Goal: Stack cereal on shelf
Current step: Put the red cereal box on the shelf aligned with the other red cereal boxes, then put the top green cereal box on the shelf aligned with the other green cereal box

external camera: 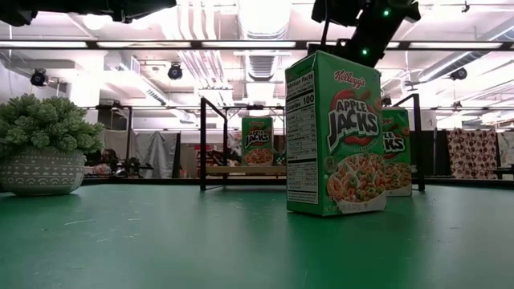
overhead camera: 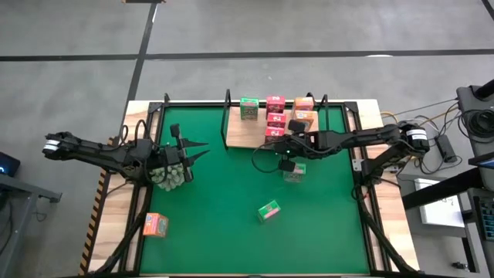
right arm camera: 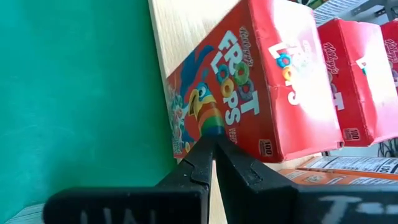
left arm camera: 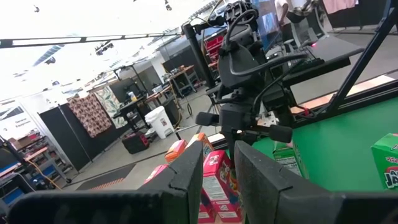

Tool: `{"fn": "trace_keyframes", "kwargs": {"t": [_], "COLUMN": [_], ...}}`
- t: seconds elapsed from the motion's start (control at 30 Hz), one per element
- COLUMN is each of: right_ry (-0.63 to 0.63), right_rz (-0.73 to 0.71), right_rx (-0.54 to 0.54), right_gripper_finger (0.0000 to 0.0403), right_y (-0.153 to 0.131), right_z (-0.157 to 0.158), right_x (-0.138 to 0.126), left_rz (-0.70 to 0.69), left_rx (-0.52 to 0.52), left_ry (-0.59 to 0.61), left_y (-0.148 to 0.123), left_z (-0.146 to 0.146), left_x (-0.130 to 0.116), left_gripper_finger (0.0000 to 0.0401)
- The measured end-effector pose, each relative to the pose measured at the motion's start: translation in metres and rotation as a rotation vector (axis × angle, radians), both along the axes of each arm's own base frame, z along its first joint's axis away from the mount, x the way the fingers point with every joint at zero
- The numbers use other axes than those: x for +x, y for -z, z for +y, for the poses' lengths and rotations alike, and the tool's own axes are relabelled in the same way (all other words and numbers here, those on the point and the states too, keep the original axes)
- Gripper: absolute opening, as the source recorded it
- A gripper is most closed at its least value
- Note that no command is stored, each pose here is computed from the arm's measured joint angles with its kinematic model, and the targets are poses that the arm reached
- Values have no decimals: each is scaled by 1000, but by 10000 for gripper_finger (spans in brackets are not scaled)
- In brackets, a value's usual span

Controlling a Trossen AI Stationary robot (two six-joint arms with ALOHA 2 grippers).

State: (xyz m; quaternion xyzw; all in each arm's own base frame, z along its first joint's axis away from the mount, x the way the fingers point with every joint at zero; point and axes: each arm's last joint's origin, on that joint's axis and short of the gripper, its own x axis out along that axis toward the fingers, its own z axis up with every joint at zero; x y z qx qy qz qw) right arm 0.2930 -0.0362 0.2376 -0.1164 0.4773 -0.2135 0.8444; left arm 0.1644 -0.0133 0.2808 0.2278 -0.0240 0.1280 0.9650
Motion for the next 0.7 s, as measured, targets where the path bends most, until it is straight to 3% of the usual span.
{"fn": "trace_keyframes", "kwargs": {"t": [0.43, 0.7], "right_ry": [-1, -60], "right_rz": [0, -103], "right_rx": [6, 117], "right_gripper_finger": [9, 9], "right_y": [0, -23], "right_z": [-1, 7], "right_x": [0, -1], "left_rz": [0, 1], "left_rx": [0, 0], "left_ry": [0, 0], "left_y": [0, 0], "left_z": [0, 0], "left_x": [0, 0], "left_gripper_finger": [76, 76]}}
